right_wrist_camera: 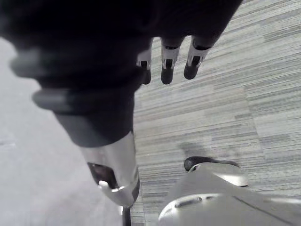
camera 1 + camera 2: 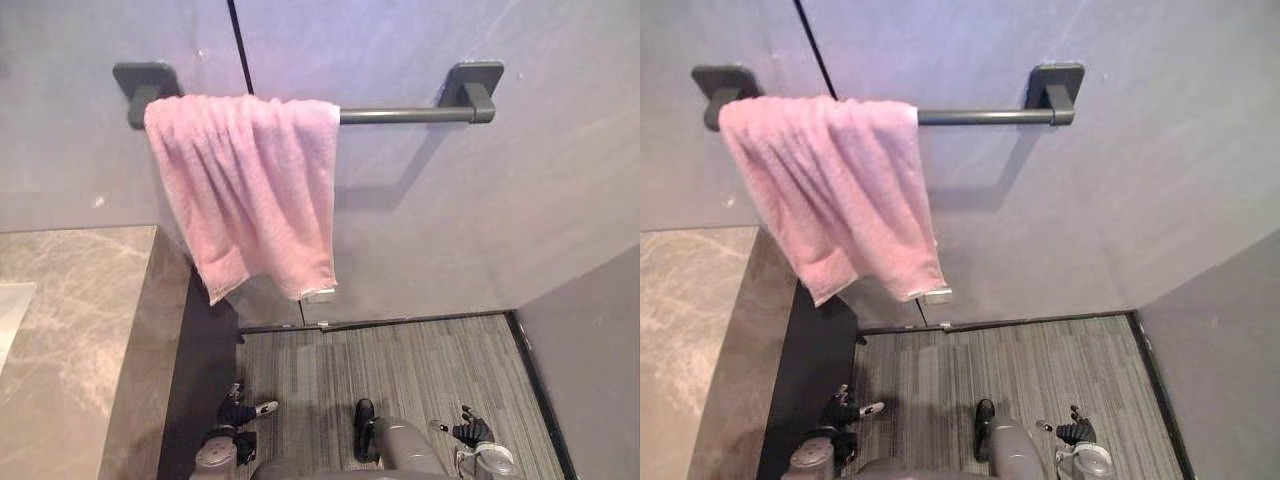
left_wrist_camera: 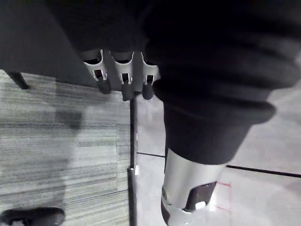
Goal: Organize washtable
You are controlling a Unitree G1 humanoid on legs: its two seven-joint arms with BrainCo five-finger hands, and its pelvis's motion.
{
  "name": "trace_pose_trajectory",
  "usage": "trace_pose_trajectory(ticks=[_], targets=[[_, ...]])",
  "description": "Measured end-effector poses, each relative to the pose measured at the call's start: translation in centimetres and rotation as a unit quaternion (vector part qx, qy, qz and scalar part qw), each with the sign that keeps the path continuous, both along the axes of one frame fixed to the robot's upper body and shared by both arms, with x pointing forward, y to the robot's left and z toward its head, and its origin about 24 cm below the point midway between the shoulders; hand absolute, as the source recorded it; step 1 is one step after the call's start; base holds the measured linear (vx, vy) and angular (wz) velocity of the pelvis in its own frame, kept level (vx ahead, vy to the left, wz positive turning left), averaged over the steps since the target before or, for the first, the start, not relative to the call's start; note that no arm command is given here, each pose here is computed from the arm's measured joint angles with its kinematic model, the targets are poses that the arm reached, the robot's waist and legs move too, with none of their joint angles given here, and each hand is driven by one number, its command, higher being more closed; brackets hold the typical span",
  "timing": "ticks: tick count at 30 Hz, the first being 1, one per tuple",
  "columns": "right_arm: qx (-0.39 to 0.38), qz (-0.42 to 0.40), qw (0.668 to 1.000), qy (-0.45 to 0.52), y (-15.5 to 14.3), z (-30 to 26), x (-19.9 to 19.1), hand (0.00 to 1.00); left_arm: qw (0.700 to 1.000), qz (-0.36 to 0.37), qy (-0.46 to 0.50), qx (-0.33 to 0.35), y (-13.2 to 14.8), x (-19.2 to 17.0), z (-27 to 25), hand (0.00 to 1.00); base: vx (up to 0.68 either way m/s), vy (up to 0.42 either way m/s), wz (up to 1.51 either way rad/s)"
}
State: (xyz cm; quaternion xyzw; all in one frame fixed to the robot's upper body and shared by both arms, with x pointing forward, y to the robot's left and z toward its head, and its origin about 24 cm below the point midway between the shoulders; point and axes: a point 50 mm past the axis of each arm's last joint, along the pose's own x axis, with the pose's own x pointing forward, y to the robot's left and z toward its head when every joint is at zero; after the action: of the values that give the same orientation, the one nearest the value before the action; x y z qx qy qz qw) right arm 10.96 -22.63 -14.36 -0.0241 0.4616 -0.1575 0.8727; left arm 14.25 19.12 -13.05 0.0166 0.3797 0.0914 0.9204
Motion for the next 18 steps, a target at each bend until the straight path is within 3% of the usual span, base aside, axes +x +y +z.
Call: trace_pose_trajectory(ticks=[6, 18], targets=[[-0.002, -0.011, 0.999, -0.041, 0.0, 0.9, 2.1, 0.0, 1.0, 0.004, 0.002, -0.008, -0.5, -0.3, -0.1, 0.0, 0.13, 0.025, 0.06], [0.009, -0.013, 1.0, 0.006, 0.9, -0.4, 0.0, 0.0, 0.999, -0.001, 0.035, 0.023, 1.6, -1.7, -0.7, 0.0, 0.08, 0.075, -0.08]])
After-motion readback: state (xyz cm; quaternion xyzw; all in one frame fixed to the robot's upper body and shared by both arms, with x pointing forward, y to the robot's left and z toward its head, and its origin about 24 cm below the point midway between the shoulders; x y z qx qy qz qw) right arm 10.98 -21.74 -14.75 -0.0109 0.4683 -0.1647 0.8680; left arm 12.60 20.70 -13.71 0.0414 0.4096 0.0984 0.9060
